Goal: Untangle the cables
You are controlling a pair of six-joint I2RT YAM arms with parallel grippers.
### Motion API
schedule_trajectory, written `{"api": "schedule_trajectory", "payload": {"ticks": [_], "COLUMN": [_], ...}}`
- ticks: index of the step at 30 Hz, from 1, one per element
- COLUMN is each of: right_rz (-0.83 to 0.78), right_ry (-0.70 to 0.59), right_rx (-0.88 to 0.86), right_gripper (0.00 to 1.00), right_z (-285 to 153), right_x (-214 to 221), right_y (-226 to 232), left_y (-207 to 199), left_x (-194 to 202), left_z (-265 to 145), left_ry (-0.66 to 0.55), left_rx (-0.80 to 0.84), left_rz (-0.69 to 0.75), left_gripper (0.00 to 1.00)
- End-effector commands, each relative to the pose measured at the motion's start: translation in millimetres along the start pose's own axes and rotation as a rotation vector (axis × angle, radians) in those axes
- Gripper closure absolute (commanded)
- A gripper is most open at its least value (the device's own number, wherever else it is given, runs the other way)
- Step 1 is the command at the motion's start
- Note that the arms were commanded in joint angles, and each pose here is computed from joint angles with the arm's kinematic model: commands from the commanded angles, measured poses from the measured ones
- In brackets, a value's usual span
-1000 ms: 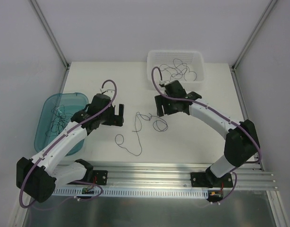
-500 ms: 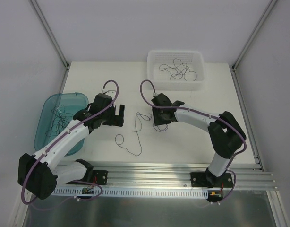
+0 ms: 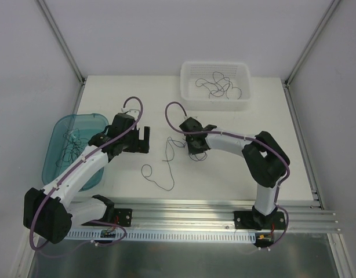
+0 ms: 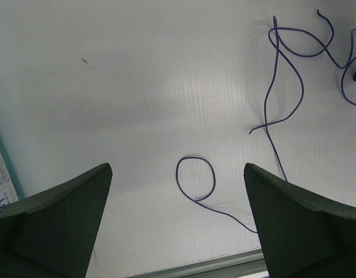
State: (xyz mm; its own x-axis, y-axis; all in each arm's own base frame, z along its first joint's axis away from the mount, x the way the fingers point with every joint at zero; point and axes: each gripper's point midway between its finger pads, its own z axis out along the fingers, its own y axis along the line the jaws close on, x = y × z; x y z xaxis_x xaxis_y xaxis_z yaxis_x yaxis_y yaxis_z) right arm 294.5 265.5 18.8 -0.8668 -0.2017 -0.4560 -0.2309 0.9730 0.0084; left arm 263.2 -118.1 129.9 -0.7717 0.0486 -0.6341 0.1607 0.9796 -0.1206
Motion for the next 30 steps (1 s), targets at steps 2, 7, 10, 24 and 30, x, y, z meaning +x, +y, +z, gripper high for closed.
{"api": "schedule_trajectory", "payload": {"ticks": [2, 7, 10, 24, 30], "right_rz": [-0.004, -0.083, -0.129, 0.000, -0.009], "right_ry": [-0.043, -0.147, -0.263, -0.950, -0.939], "right_rx": [0.012, 0.107, 0.140, -0.047, -0.088], "right_gripper": [0.99, 0.99, 0.99, 0.99, 0.99], "right_z": [-10.6, -71.6, -140.8, -417.5, -404.0], "right_x": [-7.0, -32.4, -65.8, -148.6, -148.0], "right_y": [-0.4, -33.9, -52.5, -107.0, -97.7], "left_y": [1.1, 1.4, 0.6, -4.2, -22.7], "left_x": [-2.0, -2.5, -2.2, 0.8, 5.4], "left_z": [0.8, 0.9, 0.4, 2.6, 3.4], "left_ry": [-0.004, -0.004, -0.004, 0.014, 0.051], "left_rx": [0.012, 0.013, 0.018, 0.043, 0.149], "left_rz": [-0.008, -0.011, -0.012, -0.015, -0.003], "left_gripper": [0.01, 0.01, 0.01, 0.01, 0.01]}}
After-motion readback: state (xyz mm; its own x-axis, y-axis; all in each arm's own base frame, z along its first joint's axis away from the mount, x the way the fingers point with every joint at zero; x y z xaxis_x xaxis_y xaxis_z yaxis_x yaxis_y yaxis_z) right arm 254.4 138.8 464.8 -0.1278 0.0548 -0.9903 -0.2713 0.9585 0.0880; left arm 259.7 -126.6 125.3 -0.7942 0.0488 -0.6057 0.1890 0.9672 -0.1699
